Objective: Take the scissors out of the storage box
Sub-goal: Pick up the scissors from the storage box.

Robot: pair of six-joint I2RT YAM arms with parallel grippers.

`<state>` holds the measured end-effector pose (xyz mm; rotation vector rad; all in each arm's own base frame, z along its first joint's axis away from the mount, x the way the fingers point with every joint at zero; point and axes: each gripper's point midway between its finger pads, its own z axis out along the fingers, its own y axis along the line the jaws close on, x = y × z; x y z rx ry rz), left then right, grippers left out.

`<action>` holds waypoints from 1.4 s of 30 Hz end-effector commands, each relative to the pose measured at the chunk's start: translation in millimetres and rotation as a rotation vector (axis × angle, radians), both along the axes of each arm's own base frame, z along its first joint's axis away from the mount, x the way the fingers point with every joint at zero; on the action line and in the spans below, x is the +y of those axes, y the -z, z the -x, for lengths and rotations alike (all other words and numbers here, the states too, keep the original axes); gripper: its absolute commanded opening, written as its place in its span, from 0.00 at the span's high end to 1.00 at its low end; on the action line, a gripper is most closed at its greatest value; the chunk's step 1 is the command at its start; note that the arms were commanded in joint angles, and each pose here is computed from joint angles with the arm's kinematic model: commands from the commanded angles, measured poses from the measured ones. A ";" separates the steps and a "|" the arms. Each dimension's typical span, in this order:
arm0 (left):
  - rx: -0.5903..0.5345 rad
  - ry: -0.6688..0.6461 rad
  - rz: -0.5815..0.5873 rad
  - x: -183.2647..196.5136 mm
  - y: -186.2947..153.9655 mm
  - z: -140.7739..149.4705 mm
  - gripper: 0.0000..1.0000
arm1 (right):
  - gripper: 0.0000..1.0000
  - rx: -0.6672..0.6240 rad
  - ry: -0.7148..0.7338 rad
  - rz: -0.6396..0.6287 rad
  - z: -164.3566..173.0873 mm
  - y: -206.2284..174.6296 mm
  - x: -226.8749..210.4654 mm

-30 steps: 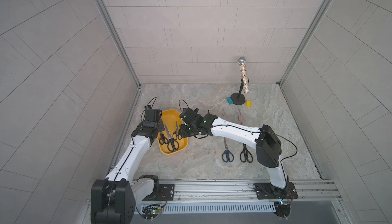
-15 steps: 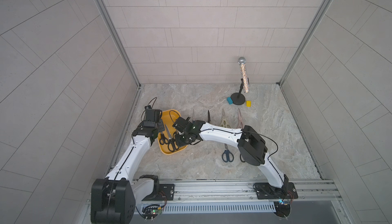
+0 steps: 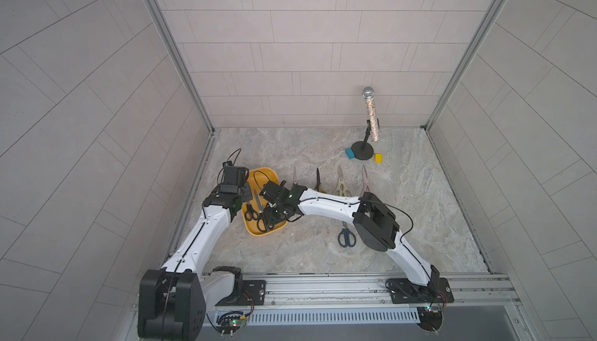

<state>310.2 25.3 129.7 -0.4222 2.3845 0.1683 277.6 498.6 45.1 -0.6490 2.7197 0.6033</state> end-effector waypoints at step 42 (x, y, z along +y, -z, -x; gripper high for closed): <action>0.031 -0.005 -0.042 2.9 4.2 3.4 1.00 | 1.00 -0.192 -0.147 -0.015 -23.1 -59.3 -14.4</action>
